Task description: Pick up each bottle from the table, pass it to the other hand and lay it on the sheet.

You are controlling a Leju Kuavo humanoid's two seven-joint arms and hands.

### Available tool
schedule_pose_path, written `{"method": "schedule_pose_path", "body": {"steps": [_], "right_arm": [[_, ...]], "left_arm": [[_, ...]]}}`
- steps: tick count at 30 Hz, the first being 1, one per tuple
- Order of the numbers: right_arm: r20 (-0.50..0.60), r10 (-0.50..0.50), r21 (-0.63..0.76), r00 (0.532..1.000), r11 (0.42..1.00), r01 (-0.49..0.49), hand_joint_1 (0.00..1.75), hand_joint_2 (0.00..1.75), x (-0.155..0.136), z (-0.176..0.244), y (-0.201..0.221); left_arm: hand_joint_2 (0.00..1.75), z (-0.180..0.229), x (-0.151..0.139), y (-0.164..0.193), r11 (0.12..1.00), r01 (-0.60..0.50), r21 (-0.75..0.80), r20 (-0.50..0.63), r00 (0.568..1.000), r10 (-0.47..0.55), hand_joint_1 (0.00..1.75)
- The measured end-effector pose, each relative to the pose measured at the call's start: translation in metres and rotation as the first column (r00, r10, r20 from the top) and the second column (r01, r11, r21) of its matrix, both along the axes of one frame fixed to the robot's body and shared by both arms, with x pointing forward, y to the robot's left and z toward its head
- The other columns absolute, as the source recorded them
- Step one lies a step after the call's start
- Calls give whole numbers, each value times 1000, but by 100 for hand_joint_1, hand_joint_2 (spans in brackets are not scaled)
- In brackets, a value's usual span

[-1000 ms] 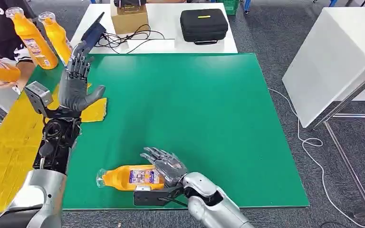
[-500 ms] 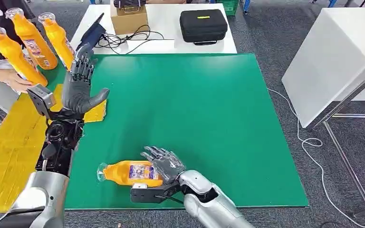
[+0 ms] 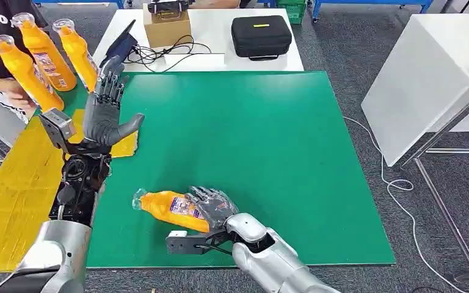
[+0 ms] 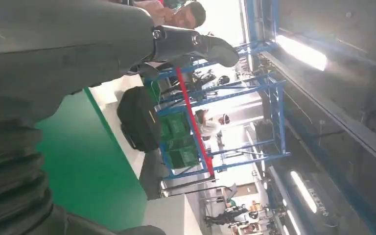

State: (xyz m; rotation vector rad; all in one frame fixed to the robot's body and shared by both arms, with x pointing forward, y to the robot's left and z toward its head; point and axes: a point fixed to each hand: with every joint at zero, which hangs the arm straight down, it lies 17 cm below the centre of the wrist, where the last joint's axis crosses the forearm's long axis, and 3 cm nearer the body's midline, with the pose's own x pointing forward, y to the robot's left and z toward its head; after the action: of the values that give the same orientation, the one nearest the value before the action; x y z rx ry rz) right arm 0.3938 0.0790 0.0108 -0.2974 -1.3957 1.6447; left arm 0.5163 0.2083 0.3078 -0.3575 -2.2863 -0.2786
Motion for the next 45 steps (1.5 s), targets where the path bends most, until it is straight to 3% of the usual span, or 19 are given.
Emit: {"method": "schedule_pose_path", "body": {"steps": [24,27,30,33,36,40,45], "right_arm": [[-10,37,-66,999,997,-38,175,175,2,-9,-6],[-12,12,-11,1000,1000,-12,175,175,5,-3,-6],[5,-97,128,995,987,96,175,175,22,17,-14],[-12,-265,275,964,926,258,175,175,45,35,-44],[-21,-383,408,924,840,357,175,175,64,58,-76],[-16,-454,481,891,778,405,175,175,75,72,-102],[16,-619,681,786,582,444,175,175,93,120,-160]], "left_arm": [[175,2,-1,-3,1000,8,-29,-9,1000,-8,0],[175,0,-3,0,999,-3,-38,-9,1000,3,0],[175,-6,-6,4,999,-22,-36,-21,1000,21,0],[175,-19,-4,16,996,-69,-49,-80,995,64,0],[175,-30,-5,28,992,-104,-67,-118,988,96,0],[175,-33,-6,32,990,-114,-78,-134,986,102,0],[175,-31,-4,36,986,-123,-111,-153,983,105,0]]}}
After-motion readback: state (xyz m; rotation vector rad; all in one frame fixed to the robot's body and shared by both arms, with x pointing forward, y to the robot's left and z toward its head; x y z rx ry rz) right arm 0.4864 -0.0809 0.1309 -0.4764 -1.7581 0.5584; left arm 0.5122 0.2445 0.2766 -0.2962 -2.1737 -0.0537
